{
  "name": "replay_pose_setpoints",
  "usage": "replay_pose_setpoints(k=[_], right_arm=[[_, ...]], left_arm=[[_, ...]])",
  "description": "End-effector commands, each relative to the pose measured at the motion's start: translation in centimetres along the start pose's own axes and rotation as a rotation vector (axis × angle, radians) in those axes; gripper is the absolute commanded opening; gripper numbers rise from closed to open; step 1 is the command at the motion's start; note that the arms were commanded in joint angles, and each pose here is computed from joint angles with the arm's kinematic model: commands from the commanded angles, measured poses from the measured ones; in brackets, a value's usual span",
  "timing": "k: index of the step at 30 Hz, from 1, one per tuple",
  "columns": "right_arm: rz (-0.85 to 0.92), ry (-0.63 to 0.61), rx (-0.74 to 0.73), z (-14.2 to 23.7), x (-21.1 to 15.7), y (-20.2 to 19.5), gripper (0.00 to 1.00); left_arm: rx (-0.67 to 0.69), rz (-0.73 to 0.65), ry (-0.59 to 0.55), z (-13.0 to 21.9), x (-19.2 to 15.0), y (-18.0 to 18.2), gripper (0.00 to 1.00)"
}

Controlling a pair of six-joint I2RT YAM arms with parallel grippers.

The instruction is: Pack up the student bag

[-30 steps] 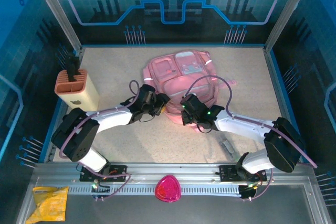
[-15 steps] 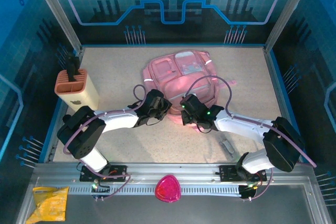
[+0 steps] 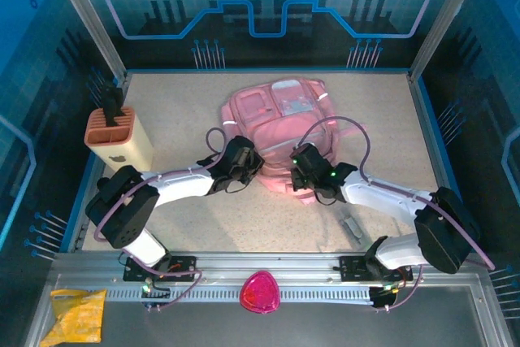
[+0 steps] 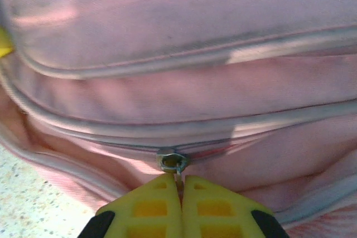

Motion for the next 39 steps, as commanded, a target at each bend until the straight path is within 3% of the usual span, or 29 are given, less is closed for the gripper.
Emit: replay_pose_setpoints(k=[1,9,20,26,29,33,39], right_arm=[[0.016,0.026,-0.061,-0.2,-0.4,-2.2,0.0],[-0.012,-0.025,-0.124,-0.2,1.8,-4.8,0.0],[-0.039,-0.034,-0.157,0.1,2.9,-6.3,0.0],[-0.017,-0.026,0.016,0.1,3.1,-1.8,0.0],[0.032,-0.03,0.056,0.4,3.1,1.6,0.0],[0.016,-0.036,0.116,0.3,3.4,3.7,0.0],[-0.003,-0.015,0.128,-0.3,2.5,4.0,0.0]], left_arm=[[-0.011,-0.011,-0.108,0.9,2.4,-0.9,0.0],[0.023,-0.028,-0.161,2.6,5.1,-0.7,0.0],[0.019,-0.104,-0.186,4.2,12.6,-2.1,0.0],[0.017,-0.218,-0.148,3.6,15.9,-4.0,0.01],[0.024,-0.255,-0.105,3.5,16.1,-4.7,0.24],[0.048,-0.219,-0.138,5.6,15.3,-3.6,0.45],[-0.053,-0.106,-0.078,7.6,9.6,-2.1,0.57]])
Point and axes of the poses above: each hand's point on the last joint's axis, 136 mm out from that joint toward the fingers, its own z axis back along the fingers, its own y axis along the line the jaws close on, x = y × z, the point moved 7 cm from there along z, back along the fingers, and after that the axes turned 4 degrees about z, right-handed, at the moved point
